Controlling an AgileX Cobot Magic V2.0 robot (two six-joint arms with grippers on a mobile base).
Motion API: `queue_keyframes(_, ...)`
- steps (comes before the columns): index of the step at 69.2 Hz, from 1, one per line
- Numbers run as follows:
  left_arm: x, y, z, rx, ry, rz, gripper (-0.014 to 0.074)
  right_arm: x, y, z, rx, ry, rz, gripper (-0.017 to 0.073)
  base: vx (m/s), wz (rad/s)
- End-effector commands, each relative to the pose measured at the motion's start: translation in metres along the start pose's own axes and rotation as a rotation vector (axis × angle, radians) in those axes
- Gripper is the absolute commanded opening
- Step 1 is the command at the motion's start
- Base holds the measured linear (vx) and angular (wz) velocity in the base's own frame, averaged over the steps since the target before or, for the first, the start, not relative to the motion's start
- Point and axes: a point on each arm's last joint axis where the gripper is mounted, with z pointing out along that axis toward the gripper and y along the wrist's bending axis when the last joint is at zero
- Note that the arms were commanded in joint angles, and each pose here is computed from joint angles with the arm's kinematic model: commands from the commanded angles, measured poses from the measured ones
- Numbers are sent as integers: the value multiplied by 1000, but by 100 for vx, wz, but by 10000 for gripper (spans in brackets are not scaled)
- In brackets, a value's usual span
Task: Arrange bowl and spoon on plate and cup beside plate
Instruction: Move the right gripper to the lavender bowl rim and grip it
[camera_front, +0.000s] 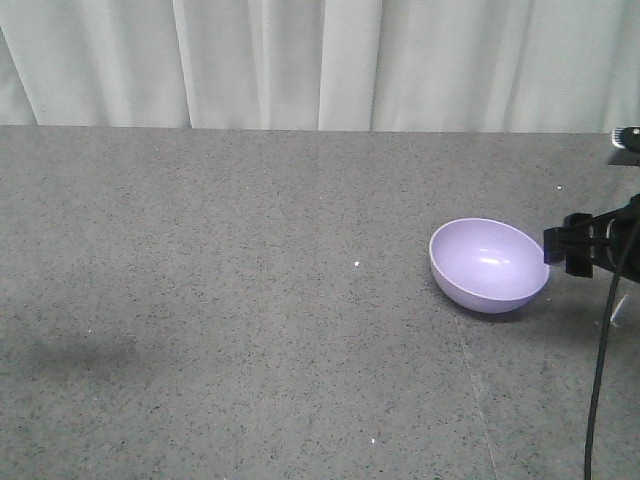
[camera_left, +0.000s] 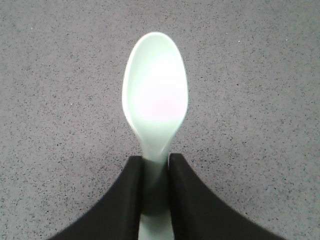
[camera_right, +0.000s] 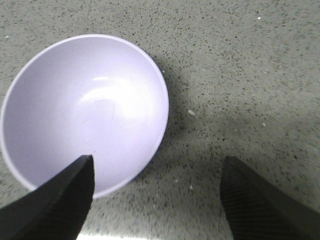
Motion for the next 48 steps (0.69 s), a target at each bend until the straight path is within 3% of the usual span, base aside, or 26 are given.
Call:
queue_keyframes(1,-8,0,-13,20,-91,-2,-6,-17,-2,5,7,-99,2,505,0,0)
queue_keyframes(30,-8,0,-13,20,-91,-2,-6,-11,-9,63,10,-17,50,474,0,0)
queue_keyframes(38,-8,0,-13,20,-91,-2,-6,-9,-9,68,6,-8,66,385,0,0)
queue_keyframes(48,-8,0,-13,20,-91,-2,-6,-9,-9,69,6,-7,66,200,0,0)
